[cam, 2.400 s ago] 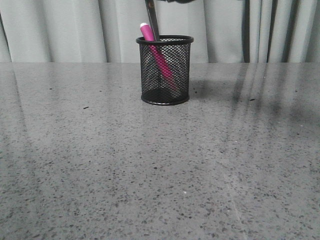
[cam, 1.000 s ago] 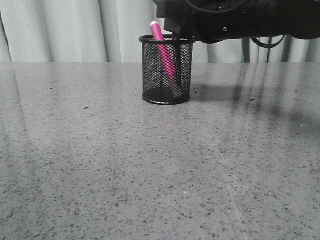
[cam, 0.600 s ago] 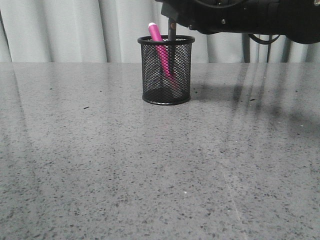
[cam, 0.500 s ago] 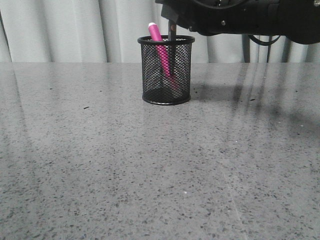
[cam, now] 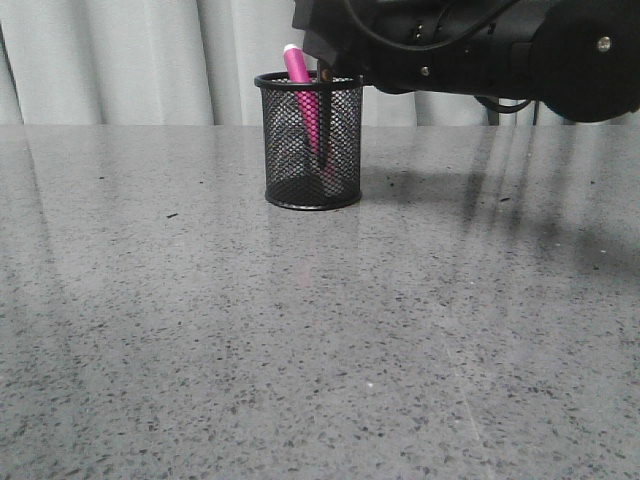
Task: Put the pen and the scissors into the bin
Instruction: 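Lower the scissors blades into the cup and open the right gripper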
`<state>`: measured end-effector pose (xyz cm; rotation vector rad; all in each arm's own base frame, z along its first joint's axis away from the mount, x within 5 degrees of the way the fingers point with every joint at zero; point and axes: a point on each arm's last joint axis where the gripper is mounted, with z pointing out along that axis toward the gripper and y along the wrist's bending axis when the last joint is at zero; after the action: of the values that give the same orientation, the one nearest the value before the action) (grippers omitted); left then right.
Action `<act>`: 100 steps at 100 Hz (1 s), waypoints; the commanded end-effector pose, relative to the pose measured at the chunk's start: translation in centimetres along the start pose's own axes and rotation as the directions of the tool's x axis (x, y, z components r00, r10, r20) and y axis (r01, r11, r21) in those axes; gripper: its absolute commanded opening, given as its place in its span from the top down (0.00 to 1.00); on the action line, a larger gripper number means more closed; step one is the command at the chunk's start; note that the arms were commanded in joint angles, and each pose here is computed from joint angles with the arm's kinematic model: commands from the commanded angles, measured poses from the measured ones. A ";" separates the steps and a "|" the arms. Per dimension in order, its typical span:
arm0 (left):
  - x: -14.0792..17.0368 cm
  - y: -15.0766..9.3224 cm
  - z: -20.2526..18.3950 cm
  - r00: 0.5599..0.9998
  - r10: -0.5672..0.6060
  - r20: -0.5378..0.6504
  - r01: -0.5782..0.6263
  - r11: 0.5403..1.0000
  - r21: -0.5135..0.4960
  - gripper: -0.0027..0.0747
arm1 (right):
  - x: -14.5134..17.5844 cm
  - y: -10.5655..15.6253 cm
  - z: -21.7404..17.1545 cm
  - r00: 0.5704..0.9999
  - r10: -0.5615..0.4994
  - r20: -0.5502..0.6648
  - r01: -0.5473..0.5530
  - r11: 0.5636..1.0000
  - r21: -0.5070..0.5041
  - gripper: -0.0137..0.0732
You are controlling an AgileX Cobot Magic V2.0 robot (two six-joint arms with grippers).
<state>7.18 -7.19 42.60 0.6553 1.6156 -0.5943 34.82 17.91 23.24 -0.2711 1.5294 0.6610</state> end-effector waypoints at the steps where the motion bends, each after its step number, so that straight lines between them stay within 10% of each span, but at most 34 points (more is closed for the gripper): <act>1: -1.3 -0.1 -0.3 0.996 0.001 0.085 -0.002 1.000 0.007 0.65 | -1.4 0.8 0.1 0.999 -0.010 0.048 0.011 0.999 -0.034 0.92; 47: -1.3 0.1 -0.3 0.996 0.033 0.087 -0.032 0.999 -0.012 0.65 | -1.5 0.8 0.1 0.998 -0.009 0.058 0.012 0.999 -0.038 0.45; 100: -1.5 0.2 -0.3 0.992 0.062 0.107 -0.059 0.998 -0.030 0.65 | -3.4 1.6 -0.3 0.978 -0.002 0.208 0.023 0.995 -0.096 0.44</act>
<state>7.35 -7.01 42.54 0.6713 1.6086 -0.5380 34.71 18.46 23.03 -0.2827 1.4803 0.6962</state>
